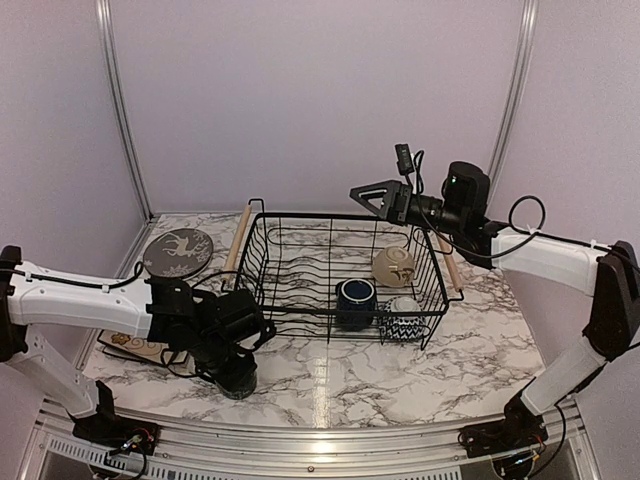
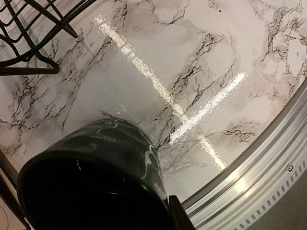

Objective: Unload the mixed dishes from the dish rack
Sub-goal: Place the cup at the corner of the board.

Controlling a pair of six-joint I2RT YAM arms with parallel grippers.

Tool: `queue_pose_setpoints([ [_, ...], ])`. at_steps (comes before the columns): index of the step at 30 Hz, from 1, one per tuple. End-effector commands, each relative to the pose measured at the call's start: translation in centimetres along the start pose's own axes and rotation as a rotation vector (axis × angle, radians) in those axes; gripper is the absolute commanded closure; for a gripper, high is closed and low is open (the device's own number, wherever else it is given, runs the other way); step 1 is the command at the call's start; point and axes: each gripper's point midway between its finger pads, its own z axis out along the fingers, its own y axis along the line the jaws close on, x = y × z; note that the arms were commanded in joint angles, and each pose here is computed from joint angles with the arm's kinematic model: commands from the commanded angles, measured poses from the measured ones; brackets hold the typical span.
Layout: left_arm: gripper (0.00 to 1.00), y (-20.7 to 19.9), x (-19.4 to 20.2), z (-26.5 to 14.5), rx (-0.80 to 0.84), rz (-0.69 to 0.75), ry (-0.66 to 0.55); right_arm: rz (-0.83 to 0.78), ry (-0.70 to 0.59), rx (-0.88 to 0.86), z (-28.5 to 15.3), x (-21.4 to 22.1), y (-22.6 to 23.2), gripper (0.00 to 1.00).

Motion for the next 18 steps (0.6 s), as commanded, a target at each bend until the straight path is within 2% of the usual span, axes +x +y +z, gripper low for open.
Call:
queue_pose_setpoints([
  [1, 0.75, -0.2, -0.9, -1.0, -0.006, 0.029, -0.031, -0.012, -0.009, 0.011, -0.4, -0.5, 0.1, 0.02],
  [4, 0.61, -0.2, -1.4, -1.9, -0.001, 0.038, -0.064, -0.017, -0.006, 0.018, -0.4, -0.5, 0.1, 0.02],
  [7, 0.51, -0.6, -1.9, -2.9, 0.019, 0.048, -0.091, -0.028, -0.004, 0.025, -0.4, -0.8, 0.1, 0.01],
  [13, 0.46, -1.2, -2.8, -5.2, 0.063, 0.080, -0.158, -0.046, 0.005, 0.048, -0.3, -0.9, -0.2, 0.01],
  [18, 0.40, -1.8, -5.2, -8.7, 0.096, 0.085, -0.276, -0.073, 0.048, 0.122, -0.2, -0.3, -1.7, 0.01],
])
